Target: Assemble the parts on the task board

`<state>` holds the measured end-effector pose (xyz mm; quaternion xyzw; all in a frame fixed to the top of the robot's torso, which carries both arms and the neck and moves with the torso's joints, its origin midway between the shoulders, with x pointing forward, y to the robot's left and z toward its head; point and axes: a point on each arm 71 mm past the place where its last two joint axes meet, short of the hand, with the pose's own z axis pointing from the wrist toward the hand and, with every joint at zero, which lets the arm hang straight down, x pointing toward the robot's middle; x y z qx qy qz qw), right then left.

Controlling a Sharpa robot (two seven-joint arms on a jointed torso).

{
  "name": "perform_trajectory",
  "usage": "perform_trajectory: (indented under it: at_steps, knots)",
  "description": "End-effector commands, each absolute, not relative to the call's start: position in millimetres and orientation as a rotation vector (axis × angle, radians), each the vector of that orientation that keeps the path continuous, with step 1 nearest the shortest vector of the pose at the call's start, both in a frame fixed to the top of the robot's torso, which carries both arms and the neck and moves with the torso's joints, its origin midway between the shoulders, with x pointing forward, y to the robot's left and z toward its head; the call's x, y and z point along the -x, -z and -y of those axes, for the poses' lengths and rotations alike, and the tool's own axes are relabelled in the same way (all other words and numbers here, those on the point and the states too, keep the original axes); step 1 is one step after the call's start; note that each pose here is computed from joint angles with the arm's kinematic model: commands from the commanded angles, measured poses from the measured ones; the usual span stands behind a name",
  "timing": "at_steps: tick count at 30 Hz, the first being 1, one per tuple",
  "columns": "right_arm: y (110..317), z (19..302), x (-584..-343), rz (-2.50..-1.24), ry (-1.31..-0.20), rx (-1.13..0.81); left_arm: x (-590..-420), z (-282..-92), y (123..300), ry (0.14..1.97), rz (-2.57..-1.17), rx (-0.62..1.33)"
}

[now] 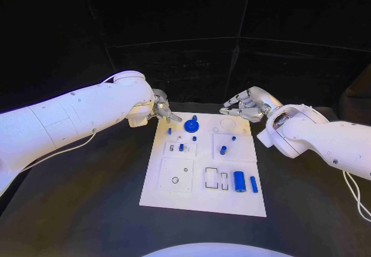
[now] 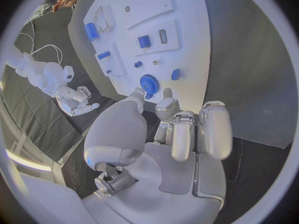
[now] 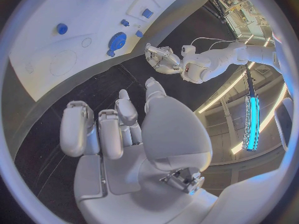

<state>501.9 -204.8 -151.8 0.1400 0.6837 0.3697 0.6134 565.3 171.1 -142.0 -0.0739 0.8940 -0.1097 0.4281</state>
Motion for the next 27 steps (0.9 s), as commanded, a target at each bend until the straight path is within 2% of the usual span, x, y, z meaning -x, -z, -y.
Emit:
perform_trajectory:
  at_steps: [1,6,15,27]
  knots:
    - [150.9,203.5,-502.4,-1.579,-0.855,-0.319,-570.4,-172.2,143.6,0.267,-2.277,0.156]
    - [151.2,201.6,-502.8,-1.582,-0.858,-0.316,-580.0,-174.2,151.0,0.229,-2.293,0.164]
    - [151.6,200.6,-503.5,-1.584,-0.859,-0.314,-586.4,-179.2,168.8,0.175,-2.315,0.163]
    - [151.8,198.9,-504.1,-1.584,-0.862,-0.311,-588.1,-173.2,176.3,0.191,-2.316,0.161]
